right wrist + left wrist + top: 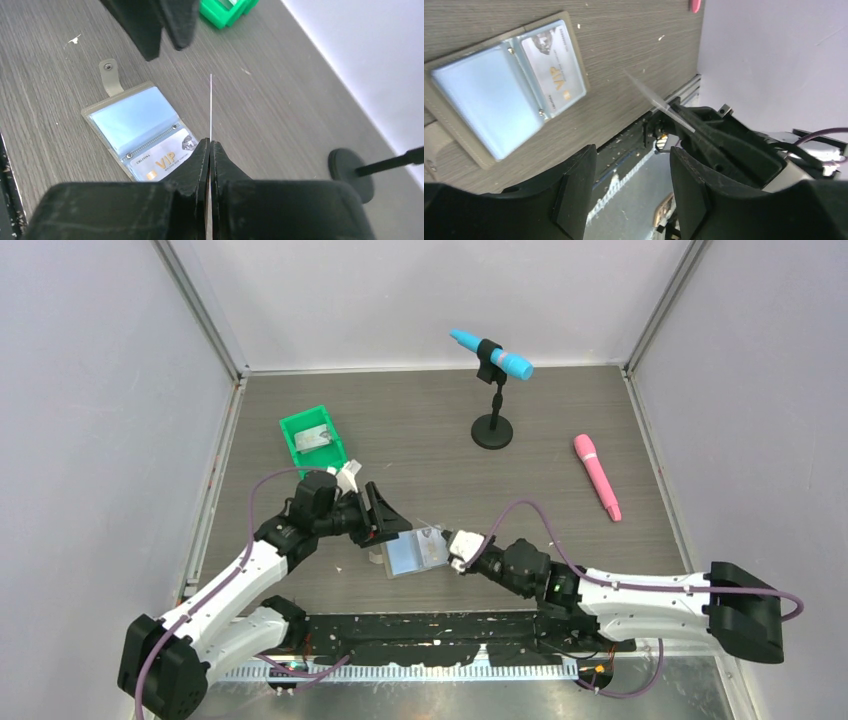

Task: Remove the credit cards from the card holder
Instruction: Remove the credit card from the card holder.

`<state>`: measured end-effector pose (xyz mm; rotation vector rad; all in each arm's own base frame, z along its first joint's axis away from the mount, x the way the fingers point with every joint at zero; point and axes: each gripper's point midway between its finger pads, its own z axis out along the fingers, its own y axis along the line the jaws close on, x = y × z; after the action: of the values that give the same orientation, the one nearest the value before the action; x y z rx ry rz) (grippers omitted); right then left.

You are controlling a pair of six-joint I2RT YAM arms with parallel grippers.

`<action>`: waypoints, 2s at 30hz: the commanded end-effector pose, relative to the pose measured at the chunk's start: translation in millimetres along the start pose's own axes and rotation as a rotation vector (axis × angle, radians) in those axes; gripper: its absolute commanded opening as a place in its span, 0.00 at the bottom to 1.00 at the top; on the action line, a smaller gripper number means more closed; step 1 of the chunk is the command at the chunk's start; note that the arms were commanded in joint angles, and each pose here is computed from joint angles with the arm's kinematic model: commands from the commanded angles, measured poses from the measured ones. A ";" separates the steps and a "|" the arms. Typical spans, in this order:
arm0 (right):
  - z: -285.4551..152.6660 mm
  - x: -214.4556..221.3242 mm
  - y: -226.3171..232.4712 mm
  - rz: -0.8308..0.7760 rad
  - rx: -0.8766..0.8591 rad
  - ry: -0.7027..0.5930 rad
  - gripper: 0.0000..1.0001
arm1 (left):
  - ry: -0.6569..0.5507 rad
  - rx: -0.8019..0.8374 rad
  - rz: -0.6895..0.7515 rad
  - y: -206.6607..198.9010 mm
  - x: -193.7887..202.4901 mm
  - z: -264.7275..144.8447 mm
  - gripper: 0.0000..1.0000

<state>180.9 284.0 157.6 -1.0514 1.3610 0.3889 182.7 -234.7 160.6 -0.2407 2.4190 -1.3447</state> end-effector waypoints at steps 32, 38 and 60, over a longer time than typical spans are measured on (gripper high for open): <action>-8.8 -45.6 36.0 -0.233 0.012 -0.107 0.47 | 0.013 0.252 0.019 -31.6 3.8 11.7 0.00; -20.8 -47.9 31.3 -0.052 -0.012 -0.107 0.53 | -0.012 0.249 0.122 -21.5 2.0 18.3 0.00; -23.6 -64.1 21.5 0.450 -0.577 0.159 0.53 | 0.256 0.288 0.366 -27.4 43.8 -3.8 0.00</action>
<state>166.8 290.4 213.6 -1.1083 1.6222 0.8697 155.1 -256.3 156.1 0.2875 2.3314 -1.5132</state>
